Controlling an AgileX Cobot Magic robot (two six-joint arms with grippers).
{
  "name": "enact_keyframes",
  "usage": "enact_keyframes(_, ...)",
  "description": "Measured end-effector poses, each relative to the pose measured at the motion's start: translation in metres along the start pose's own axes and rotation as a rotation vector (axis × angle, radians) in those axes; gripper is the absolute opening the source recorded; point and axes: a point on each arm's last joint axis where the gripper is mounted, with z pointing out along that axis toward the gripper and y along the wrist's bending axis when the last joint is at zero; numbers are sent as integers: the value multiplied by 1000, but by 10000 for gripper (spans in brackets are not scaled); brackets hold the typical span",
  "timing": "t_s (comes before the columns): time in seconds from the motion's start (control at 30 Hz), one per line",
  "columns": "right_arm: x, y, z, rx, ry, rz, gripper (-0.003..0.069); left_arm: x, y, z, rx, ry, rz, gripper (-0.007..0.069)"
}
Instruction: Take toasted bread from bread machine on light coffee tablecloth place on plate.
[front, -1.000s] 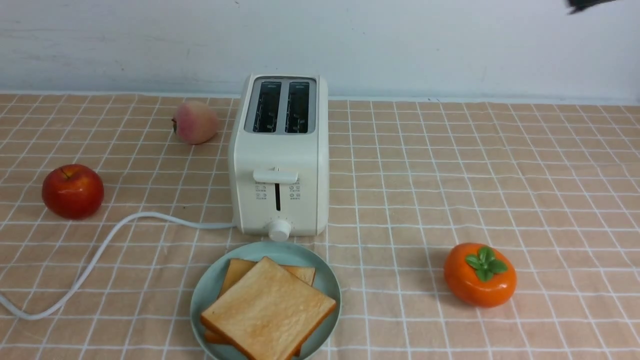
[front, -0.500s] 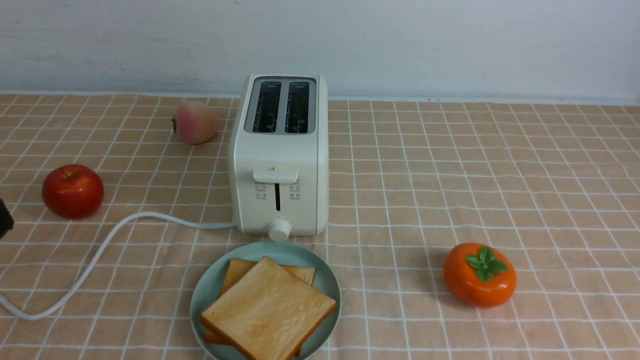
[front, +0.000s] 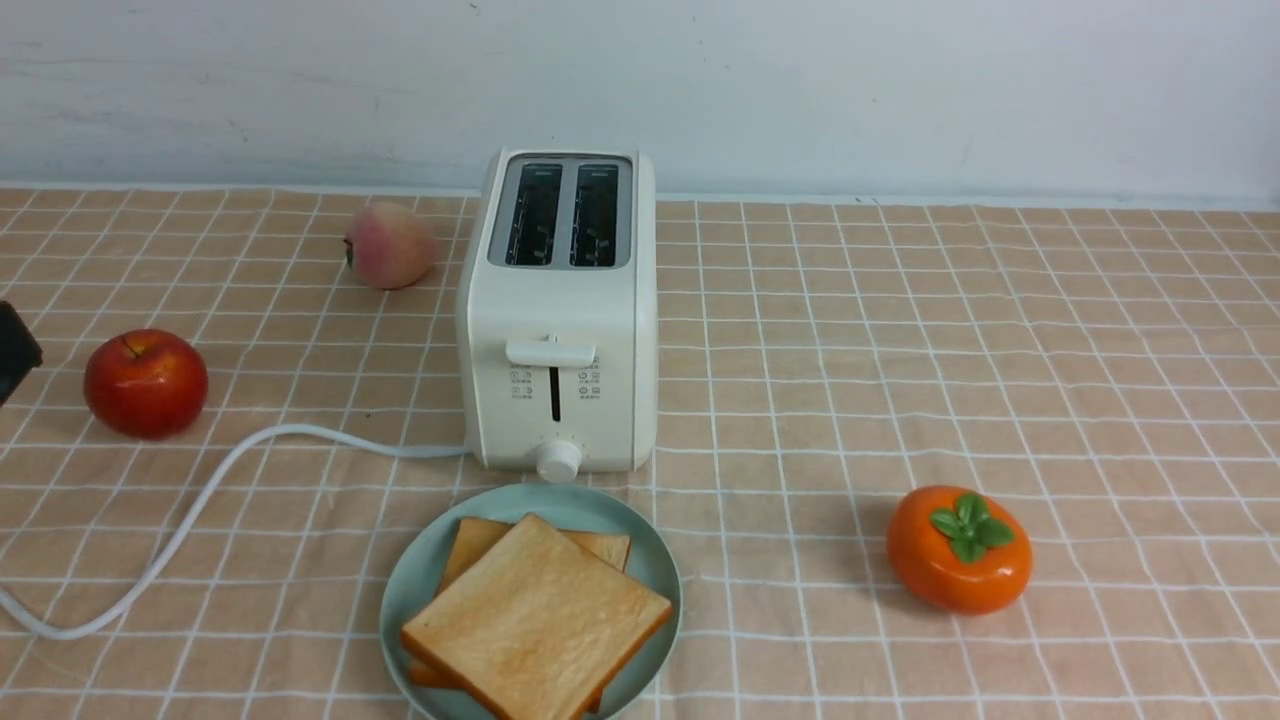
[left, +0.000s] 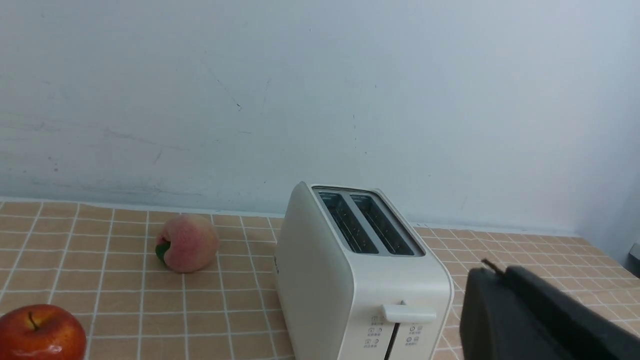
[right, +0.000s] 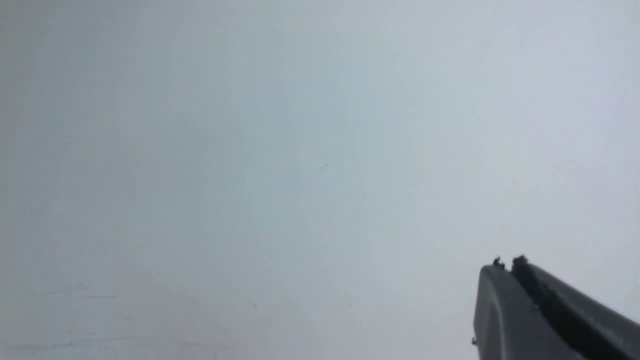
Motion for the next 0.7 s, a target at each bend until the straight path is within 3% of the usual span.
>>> enact_keyframes(0.53,1,0,0,2,16,0,39,2,1,0,-6,13,0,18)
enact_keyframes(0.7,1,0,0,2,16,0,44,20,6,-2,-17,45,0,21)
